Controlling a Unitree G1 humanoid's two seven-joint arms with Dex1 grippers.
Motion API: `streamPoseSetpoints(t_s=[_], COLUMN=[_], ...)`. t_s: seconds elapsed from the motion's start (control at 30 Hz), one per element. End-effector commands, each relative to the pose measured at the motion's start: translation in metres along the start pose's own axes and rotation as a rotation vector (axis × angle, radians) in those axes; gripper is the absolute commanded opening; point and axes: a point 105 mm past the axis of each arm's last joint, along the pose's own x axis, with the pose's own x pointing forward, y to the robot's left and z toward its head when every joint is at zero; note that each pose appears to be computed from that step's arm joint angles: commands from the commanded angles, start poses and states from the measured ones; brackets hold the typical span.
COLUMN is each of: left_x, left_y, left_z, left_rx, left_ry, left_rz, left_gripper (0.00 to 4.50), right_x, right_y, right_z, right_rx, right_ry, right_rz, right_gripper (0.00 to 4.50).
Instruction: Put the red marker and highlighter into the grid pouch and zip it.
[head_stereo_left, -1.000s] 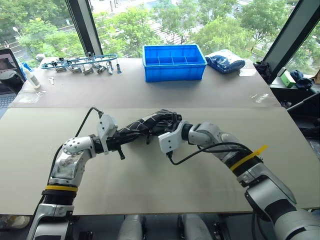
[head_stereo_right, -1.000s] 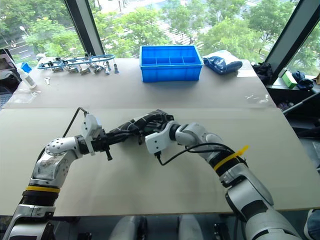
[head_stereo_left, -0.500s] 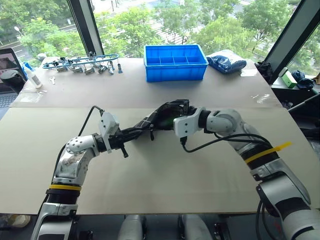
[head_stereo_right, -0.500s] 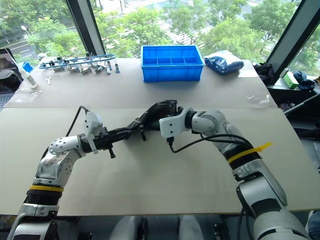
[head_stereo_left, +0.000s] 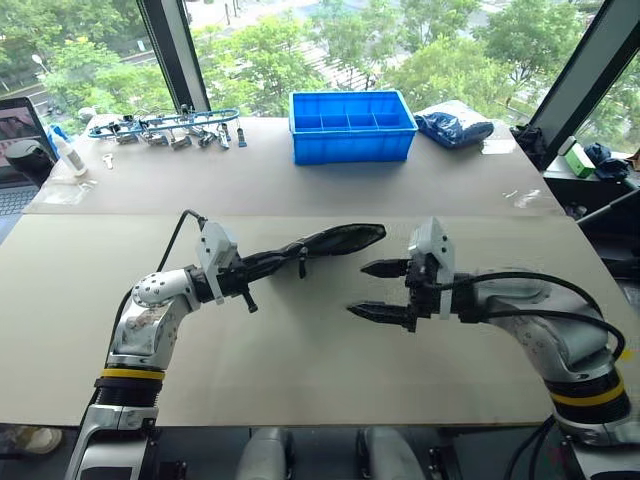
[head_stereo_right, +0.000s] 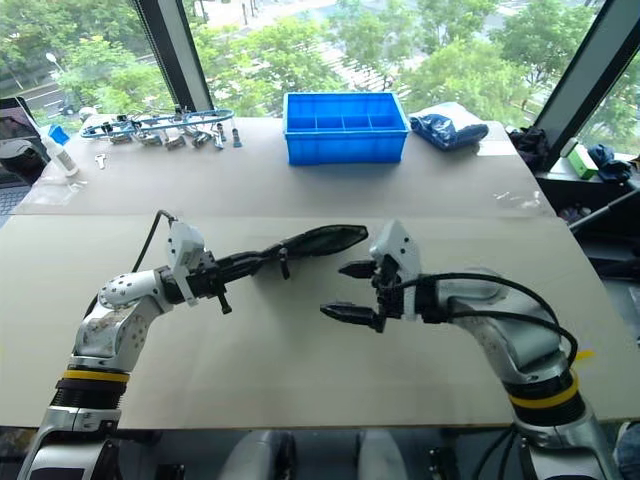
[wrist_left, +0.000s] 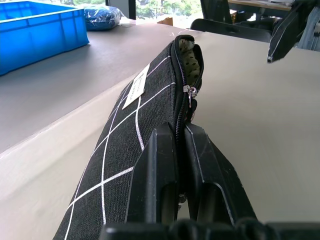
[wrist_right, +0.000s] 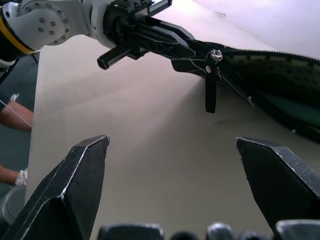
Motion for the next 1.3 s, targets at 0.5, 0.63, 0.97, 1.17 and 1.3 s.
streamPoseSetpoints(t_s=[0.5,0.63,0.97,1.17,1.3], left_x=[0.002,0.001,0.000,0.000,0.001], left_y=[0.000,0.000,-0.001,-0.002,-0.003], left_z=[0.015,0.015,0.013,0.013,0.013], left_rx=[0.031,0.031,0.027,0.025,0.023], left_ry=[-0.036,-0.034,-0.032,-0.035,-0.037], left_rz=[-0.014,-0.014,-0.009,-0.005,-0.005], left_gripper=[0.00,0.00,0.00,0.00,0.00], right_x=[0.081,0.093,0.094,0.090,0.086], right_y=[-0.008,-0.006,-0.008,-0.005,-0.003], right_z=[0.005,0.015,0.017,0.020,0.022], right_rx=[0.133,0.148,0.107,0.085,0.072], right_ry=[-0.004,-0.032,-0.038,-0.047,-0.052], right_rz=[-0.132,-0.121,-0.131,-0.104,-0.086], right_gripper=[4.47,4.47,2.80,0.67,0.06])
